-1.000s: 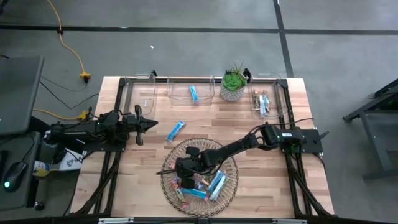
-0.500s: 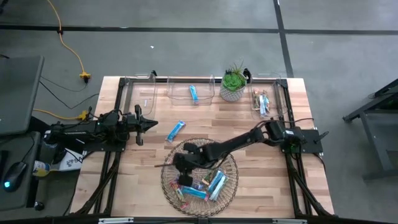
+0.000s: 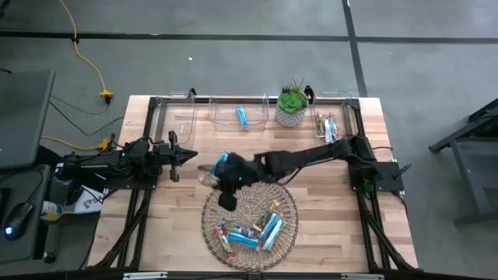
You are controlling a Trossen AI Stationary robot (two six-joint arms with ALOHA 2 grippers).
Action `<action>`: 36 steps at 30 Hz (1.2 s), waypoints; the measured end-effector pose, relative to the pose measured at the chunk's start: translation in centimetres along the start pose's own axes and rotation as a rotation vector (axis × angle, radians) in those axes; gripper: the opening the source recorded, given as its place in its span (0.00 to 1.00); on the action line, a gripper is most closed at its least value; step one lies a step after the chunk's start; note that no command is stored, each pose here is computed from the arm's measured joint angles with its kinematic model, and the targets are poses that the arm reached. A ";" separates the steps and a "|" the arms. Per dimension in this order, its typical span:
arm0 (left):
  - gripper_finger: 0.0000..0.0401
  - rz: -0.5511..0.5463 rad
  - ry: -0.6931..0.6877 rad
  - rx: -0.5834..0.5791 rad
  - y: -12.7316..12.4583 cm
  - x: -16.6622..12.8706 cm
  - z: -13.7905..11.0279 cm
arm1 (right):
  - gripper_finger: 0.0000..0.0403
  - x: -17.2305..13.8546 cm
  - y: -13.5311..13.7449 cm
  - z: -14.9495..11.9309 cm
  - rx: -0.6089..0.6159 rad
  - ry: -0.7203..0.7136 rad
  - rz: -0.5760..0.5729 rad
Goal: Pick and place Granola Bars by type
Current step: Put the red granola bar into the middle transparent bin
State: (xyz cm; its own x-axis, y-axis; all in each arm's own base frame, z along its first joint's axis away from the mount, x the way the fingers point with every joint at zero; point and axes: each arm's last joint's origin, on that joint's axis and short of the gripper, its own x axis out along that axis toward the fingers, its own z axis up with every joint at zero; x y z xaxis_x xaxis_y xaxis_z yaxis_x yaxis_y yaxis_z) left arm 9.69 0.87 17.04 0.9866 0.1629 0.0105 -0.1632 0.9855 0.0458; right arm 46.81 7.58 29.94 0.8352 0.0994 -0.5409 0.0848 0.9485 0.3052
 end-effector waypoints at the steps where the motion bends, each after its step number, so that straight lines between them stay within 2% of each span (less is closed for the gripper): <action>1: 0.01 0.000 0.000 0.000 0.0 0.0 0.0 | 0.08 -0.5 -0.3 0.6 0.007 -0.022 -0.002; 8: 0.01 -0.003 0.000 0.000 0.0 0.0 0.0 | 0.09 -4.4 -3.9 5.2 0.057 -0.238 -0.083; 18: 0.01 -0.011 0.001 0.000 0.0 0.0 0.0 | 0.09 -6.2 -12.3 8.1 0.292 -0.401 -0.325; 23: 0.01 -0.010 0.001 0.000 0.0 0.0 0.0 | 0.08 -7.3 -16.0 8.6 0.375 -0.463 -0.484; 27: 0.01 -0.010 0.001 0.000 0.0 0.0 0.0 | 0.07 -7.5 -18.7 8.6 0.447 -0.474 -0.557; 36: 0.01 -0.010 0.001 0.000 0.0 0.0 0.0 | 0.08 -4.0 -23.1 6.5 0.569 -0.419 -0.617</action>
State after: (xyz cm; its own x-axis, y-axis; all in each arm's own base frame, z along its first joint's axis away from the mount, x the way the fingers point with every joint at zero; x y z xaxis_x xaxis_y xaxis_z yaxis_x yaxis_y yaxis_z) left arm 9.69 0.84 17.03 0.9882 0.1530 0.0091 -0.1533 0.9871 0.0459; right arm 45.09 -16.65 30.14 0.6720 -0.5939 -0.4423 0.7388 0.4965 0.4557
